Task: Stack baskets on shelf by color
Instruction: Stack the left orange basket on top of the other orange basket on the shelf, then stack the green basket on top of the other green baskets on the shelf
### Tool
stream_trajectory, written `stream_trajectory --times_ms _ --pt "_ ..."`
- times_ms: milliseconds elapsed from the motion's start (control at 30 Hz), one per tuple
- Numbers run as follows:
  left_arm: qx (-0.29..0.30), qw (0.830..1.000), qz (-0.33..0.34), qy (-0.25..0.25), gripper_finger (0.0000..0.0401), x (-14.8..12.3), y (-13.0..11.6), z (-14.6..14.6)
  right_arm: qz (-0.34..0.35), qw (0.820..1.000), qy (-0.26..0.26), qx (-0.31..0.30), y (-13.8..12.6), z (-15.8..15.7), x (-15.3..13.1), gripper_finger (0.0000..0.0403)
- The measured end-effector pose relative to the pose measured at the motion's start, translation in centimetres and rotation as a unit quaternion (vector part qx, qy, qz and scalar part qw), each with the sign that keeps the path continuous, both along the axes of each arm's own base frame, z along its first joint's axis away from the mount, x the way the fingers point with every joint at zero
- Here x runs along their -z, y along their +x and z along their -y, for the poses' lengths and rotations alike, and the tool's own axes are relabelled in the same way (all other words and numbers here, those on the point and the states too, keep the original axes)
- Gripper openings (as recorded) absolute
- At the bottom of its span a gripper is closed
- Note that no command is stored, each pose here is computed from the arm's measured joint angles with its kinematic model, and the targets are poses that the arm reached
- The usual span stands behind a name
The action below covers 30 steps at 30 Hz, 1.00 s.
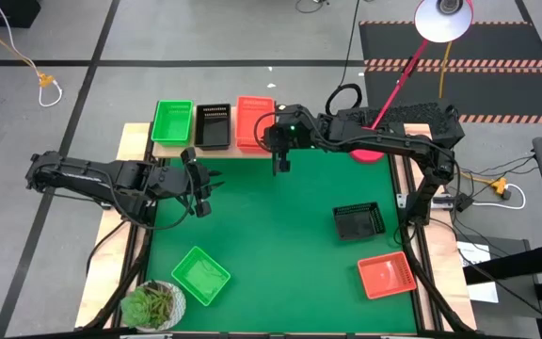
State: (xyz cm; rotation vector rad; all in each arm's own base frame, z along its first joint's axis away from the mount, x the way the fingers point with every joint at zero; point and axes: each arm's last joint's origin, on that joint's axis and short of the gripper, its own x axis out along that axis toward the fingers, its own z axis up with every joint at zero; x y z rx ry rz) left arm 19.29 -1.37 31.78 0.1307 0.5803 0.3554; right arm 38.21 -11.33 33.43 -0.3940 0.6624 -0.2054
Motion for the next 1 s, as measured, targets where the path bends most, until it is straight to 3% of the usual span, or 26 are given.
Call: stream_trajectory --times_ms 433,800,1000 --pt "0.0 1.0 0.003 0.0 0.0122 0.0 0.0 0.0 -0.015 1.0 0.002 0.003 0.7 0.7 1.4 0.0031" --pt "0.001 1.0 0.007 0.001 0.0122 -0.1 0.1 0.0 0.004 1.0 0.007 0.007 1.0 0.8 1.3 0.012" --pt "0.002 1.0 0.009 0.001 0.0122 -0.1 0.1 0.0 0.02 1.0 0.008 0.0 0.6 -0.3 0.1 0.0148"
